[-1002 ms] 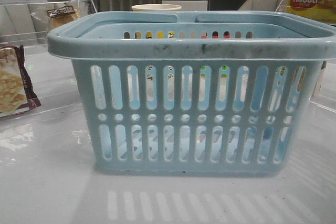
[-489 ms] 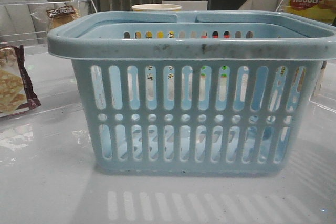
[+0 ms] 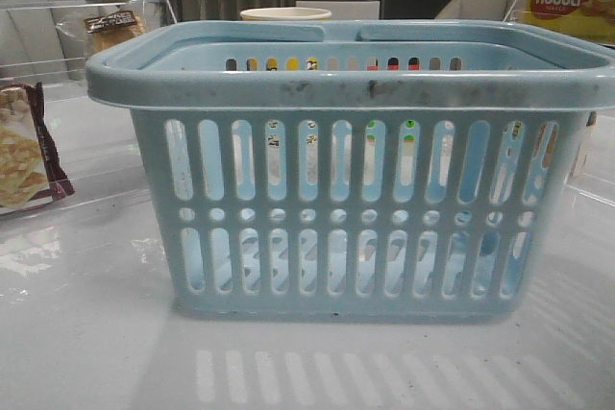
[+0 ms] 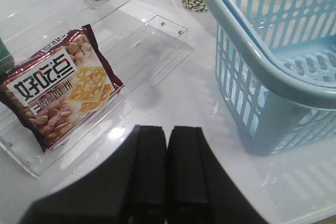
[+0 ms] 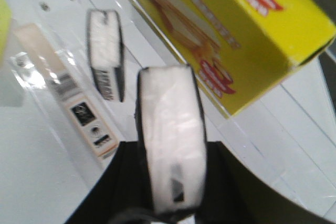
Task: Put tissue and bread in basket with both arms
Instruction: 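Carry the box over the blue basket and release it inside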
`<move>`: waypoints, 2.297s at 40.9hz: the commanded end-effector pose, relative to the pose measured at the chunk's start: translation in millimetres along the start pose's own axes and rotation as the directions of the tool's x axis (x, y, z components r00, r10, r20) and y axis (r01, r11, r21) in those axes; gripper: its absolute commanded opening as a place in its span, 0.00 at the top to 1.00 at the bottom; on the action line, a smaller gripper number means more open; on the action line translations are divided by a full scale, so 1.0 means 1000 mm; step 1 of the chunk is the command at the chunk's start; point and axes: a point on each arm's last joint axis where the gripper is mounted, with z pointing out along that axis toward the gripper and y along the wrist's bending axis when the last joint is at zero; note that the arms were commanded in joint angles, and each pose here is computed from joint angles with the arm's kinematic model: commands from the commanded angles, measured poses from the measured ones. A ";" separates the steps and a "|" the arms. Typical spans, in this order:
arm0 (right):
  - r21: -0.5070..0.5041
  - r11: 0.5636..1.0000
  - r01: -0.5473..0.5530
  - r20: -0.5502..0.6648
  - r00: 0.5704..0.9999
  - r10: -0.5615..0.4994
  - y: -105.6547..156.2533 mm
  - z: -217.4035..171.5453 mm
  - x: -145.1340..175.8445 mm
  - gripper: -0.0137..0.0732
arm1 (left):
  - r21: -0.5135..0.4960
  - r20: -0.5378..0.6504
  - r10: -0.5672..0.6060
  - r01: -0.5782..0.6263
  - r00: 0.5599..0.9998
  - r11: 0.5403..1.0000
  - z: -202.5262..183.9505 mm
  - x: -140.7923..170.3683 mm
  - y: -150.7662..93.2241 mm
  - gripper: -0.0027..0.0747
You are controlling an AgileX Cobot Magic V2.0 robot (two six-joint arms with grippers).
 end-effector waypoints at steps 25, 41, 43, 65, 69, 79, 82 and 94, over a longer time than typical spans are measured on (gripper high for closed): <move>-0.490 0.855 0.172 0.059 0.985 -0.164 0.163 -0.130 0.005 0.60 | 0.004 0.108 0.005 -0.006 0.994 1.000 -0.005 -0.017 0.000 0.85; -0.541 0.823 0.177 -0.009 0.976 -0.216 0.190 -0.108 0.023 0.13 | 0.004 0.108 0.005 -0.006 0.994 1.000 -0.005 -0.017 0.000 0.85; -0.541 0.819 0.188 0.009 0.976 -0.218 0.187 -0.115 0.021 0.14 | 0.004 0.108 0.005 -0.006 0.994 1.000 -0.005 -0.017 0.000 0.85; -0.527 0.814 0.243 0.254 0.960 -0.122 0.102 -0.216 0.104 0.14 | 0.003 0.144 0.005 -0.006 0.990 1.000 -0.005 -0.020 0.000 0.85; -0.527 0.814 0.243 0.261 0.958 -0.117 0.093 -0.222 0.121 0.14 | 0.003 0.153 0.004 -0.004 0.988 1.000 -0.005 -0.021 0.000 0.85; -0.529 0.813 0.244 0.253 0.959 -0.124 0.082 -0.231 0.144 0.14 | 0.003 0.238 0.000 -0.001 0.971 1.000 -0.005 -0.029 0.000 0.82; -0.530 0.812 0.245 0.236 0.962 -0.136 0.082 -0.230 0.146 0.14 | 0.003 0.239 0.000 -0.001 0.971 1.000 0.000 -0.034 0.000 0.68; -0.531 0.812 0.245 0.221 0.964 -0.146 0.082 -0.230 0.148 0.14 | -0.032 0.135 -0.012 0.017 0.991 0.999 0.058 -0.084 0.010 0.17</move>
